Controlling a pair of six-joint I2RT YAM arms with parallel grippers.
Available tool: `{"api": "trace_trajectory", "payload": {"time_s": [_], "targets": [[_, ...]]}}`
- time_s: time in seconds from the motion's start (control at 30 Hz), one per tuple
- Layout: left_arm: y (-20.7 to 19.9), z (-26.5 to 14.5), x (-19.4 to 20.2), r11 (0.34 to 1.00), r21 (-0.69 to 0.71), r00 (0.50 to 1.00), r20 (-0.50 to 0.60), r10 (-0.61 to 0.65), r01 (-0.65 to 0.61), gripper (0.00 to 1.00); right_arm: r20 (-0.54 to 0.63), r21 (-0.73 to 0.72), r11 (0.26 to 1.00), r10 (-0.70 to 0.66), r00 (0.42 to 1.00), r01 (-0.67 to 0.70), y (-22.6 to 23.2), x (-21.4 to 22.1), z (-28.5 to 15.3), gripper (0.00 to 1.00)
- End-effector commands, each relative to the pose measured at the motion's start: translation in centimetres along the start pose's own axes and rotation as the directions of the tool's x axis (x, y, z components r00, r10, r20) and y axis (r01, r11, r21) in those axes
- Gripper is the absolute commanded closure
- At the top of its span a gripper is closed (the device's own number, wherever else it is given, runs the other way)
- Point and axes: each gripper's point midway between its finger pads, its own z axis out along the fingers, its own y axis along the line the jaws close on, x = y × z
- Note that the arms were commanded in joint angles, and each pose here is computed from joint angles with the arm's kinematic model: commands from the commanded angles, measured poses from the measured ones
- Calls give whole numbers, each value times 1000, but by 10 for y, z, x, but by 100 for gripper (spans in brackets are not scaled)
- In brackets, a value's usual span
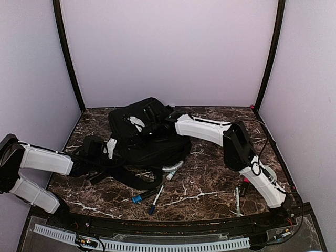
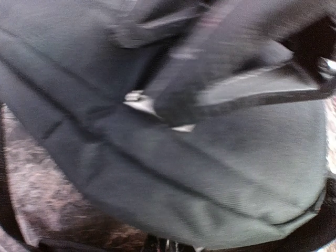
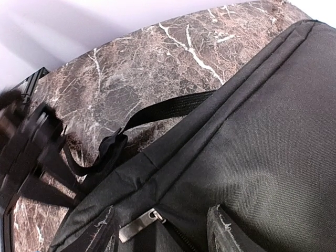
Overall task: Pack the student bag
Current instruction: Hold the student bag at the center of the board, then zip the largest pocket of the bag in the student bag, then hold the student bag at the center of the board.
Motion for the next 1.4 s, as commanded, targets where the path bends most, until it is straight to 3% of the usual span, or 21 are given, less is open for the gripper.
{"api": "trace_trajectory", "payload": {"time_s": [0.0, 0.23, 0.47, 0.7, 0.93, 1.1, 1.37], "targets": [[-49, 3, 6, 977, 205, 998, -33, 60, -52, 100, -140, 129, 985, 128, 982, -110, -38, 77, 35, 43], [-99, 12, 11, 924, 345, 978, -67, 198, -163, 100, -146, 149, 982, 139, 980, -117, -46, 89, 44, 45], [-133, 8, -7, 885, 409, 968, -15, 251, -223, 100, -139, 178, 978, 133, 981, -107, -63, 89, 38, 45], [-140, 24, -40, 906, 350, 971, 74, 228, -239, 100, -125, 126, 982, 155, 980, -139, -62, 82, 29, 45], [-143, 47, -50, 915, 337, 975, 88, 202, -220, 99, -11, 105, 985, 136, 991, -135, -47, 4, -39, 45], [-138, 53, -54, 932, 298, 978, 79, 192, -207, 93, 84, 114, 980, 152, 985, -161, -35, -42, -106, 44], [-126, 22, -40, 935, 258, 960, -76, 269, -242, 70, 84, 135, 978, 148, 985, -159, -9, -23, -181, 41]]}}
